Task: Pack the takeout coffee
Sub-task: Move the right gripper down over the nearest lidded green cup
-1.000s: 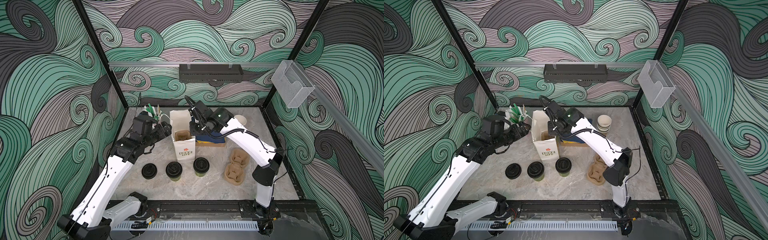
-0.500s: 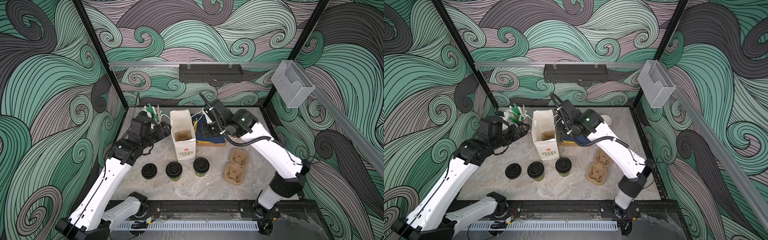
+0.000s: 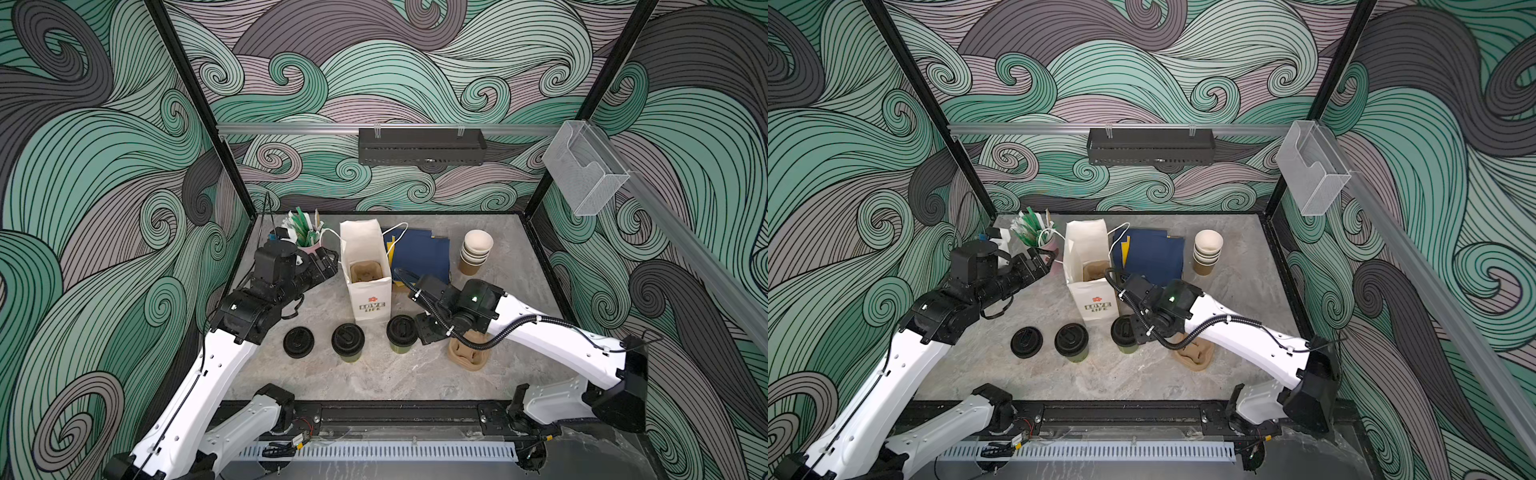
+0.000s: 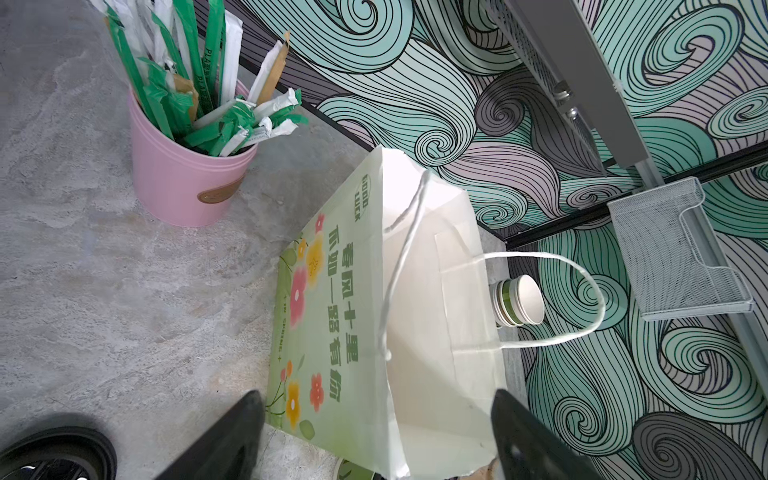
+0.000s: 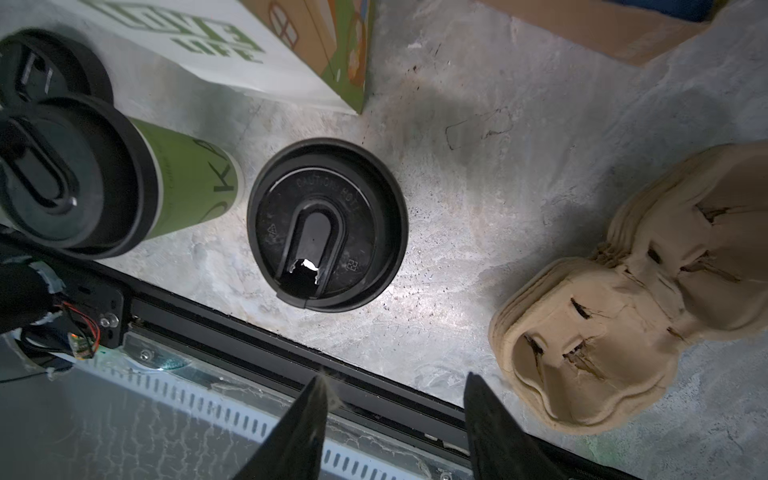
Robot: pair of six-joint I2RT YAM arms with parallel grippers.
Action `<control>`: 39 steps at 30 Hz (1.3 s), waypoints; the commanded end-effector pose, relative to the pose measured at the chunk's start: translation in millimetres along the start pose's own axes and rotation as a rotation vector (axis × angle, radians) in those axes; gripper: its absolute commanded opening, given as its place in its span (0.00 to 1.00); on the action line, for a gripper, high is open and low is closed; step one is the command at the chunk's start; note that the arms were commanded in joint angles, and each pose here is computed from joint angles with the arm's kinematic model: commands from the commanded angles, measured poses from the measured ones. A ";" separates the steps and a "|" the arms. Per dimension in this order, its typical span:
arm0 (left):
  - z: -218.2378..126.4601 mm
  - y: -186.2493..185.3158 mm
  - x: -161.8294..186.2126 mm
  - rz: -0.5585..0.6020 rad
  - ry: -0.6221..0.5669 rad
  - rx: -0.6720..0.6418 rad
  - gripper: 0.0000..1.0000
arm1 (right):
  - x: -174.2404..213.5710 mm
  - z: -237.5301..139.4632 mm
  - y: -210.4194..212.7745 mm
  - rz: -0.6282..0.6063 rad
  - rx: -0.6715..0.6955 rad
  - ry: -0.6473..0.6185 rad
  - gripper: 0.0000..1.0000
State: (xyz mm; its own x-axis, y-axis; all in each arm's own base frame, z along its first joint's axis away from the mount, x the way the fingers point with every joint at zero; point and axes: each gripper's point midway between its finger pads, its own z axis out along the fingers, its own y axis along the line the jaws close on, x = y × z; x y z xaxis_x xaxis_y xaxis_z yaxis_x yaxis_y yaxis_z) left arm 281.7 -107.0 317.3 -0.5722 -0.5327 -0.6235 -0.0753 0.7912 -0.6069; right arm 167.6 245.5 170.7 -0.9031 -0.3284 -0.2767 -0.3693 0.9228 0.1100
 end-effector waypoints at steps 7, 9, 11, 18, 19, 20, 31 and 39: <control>-2.9 -0.5 -7.8 -0.012 -0.032 0.001 0.87 | -26.0 18.7 21.1 0.052 -0.051 -0.096 0.76; -2.7 -0.1 -7.3 -0.014 -0.031 0.000 0.87 | -27.1 22.9 21.2 0.051 -0.045 -0.095 0.78; -2.5 0.2 -7.9 -0.015 -0.033 -0.001 0.87 | -27.0 26.9 20.6 0.046 -0.035 -0.094 0.80; -0.3 -1.2 -7.3 -0.016 -0.026 0.002 0.87 | -24.6 37.2 23.6 0.014 -0.022 -0.071 0.92; -0.3 -1.2 -7.6 -0.016 -0.028 0.002 0.87 | -24.2 37.8 23.9 0.012 -0.021 -0.069 0.92; -0.4 -1.3 -7.3 -0.015 -0.027 0.003 0.87 | -24.0 39.2 24.6 0.010 -0.020 -0.067 0.92; 0.1 -1.7 -7.4 -0.017 -0.026 0.004 0.87 | -19.9 56.4 25.9 -0.012 0.016 -0.012 0.97; 1.3 -2.3 -7.3 -0.016 -0.024 0.006 0.87 | -16.0 55.7 9.1 -0.001 0.106 0.001 0.95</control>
State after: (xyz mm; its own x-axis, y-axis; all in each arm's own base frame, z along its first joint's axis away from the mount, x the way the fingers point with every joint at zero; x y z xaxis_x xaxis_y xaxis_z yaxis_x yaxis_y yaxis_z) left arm 283.2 -107.5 317.7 -0.5689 -0.5447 -0.6161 -0.0816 0.7829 -0.6168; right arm 188.3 282.1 121.2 -0.9013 -0.3320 -0.2784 -0.3657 0.9275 0.0779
